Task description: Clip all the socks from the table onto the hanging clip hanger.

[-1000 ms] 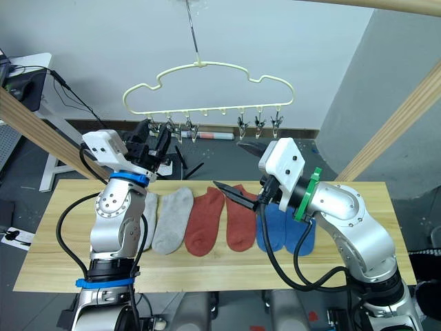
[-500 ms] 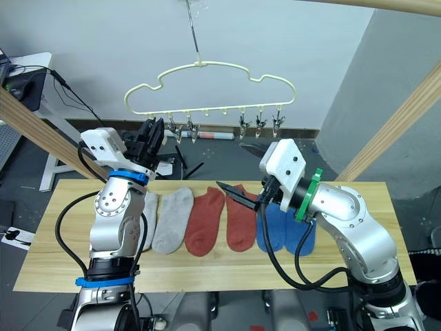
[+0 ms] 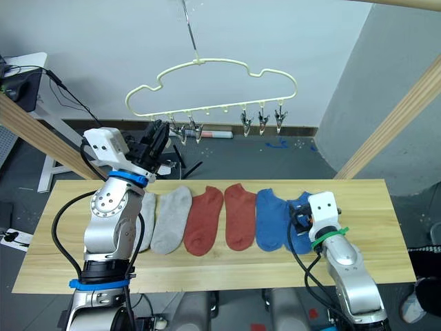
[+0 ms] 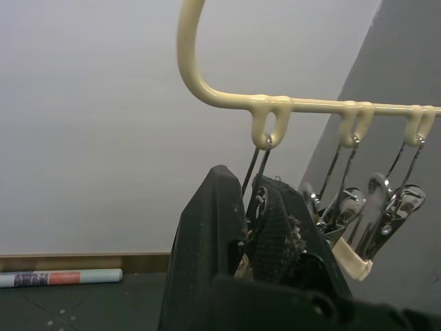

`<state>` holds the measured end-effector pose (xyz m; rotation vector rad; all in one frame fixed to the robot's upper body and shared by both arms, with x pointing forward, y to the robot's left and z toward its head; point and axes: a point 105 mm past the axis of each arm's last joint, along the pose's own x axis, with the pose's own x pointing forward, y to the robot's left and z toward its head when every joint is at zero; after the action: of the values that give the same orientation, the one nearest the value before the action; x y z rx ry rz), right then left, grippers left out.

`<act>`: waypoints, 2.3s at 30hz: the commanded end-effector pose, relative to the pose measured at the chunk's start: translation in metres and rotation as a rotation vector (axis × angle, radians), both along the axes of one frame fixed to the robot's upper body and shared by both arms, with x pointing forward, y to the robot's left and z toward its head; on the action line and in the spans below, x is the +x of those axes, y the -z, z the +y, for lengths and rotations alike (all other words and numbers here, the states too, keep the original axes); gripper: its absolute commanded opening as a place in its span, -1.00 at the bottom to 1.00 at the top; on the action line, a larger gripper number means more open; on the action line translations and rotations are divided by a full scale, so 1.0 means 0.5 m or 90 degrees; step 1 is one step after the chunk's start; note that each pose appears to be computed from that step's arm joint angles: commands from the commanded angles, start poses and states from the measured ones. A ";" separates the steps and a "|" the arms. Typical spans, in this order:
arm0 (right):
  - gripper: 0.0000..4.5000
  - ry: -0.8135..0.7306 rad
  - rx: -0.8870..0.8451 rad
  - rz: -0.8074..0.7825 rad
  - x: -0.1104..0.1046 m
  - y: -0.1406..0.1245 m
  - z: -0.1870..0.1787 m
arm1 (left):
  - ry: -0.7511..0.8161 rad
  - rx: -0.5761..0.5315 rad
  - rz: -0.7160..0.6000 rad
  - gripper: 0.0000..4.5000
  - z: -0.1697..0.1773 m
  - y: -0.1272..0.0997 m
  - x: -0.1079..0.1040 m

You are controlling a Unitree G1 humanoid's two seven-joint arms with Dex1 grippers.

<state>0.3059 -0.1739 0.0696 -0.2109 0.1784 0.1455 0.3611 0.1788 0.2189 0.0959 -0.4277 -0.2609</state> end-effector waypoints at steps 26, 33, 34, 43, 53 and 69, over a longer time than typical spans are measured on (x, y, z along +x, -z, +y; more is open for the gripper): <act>-1.00 0.045 0.053 0.031 0.038 0.050 0.010 | 0.062 -0.017 0.045 -0.88 0.006 -0.011 -0.024; -1.00 -0.255 -0.039 -0.104 0.018 -0.109 0.174 | 0.179 -0.090 0.115 -0.88 0.006 -0.033 -0.042; -1.00 -0.289 -0.041 -0.115 0.016 -0.124 0.201 | 0.189 -0.103 0.125 -0.88 0.008 -0.036 -0.044; -1.00 -0.447 -0.072 -0.188 0.054 -0.195 0.419 | 0.252 -0.170 0.199 -0.88 -0.007 -0.045 -0.056; -1.00 -0.483 -0.039 -0.231 0.049 -0.228 0.498 | 0.245 -0.169 0.200 -0.88 -0.009 -0.046 -0.062; -1.00 -0.475 -0.009 -0.244 0.024 -0.244 0.496 | 0.185 -0.160 0.155 -0.88 0.006 -0.049 -0.052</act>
<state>0.3292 0.0675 0.1745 -0.3338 -0.2229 0.8243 0.3398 0.1821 0.2360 -0.2630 -0.1865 -0.4985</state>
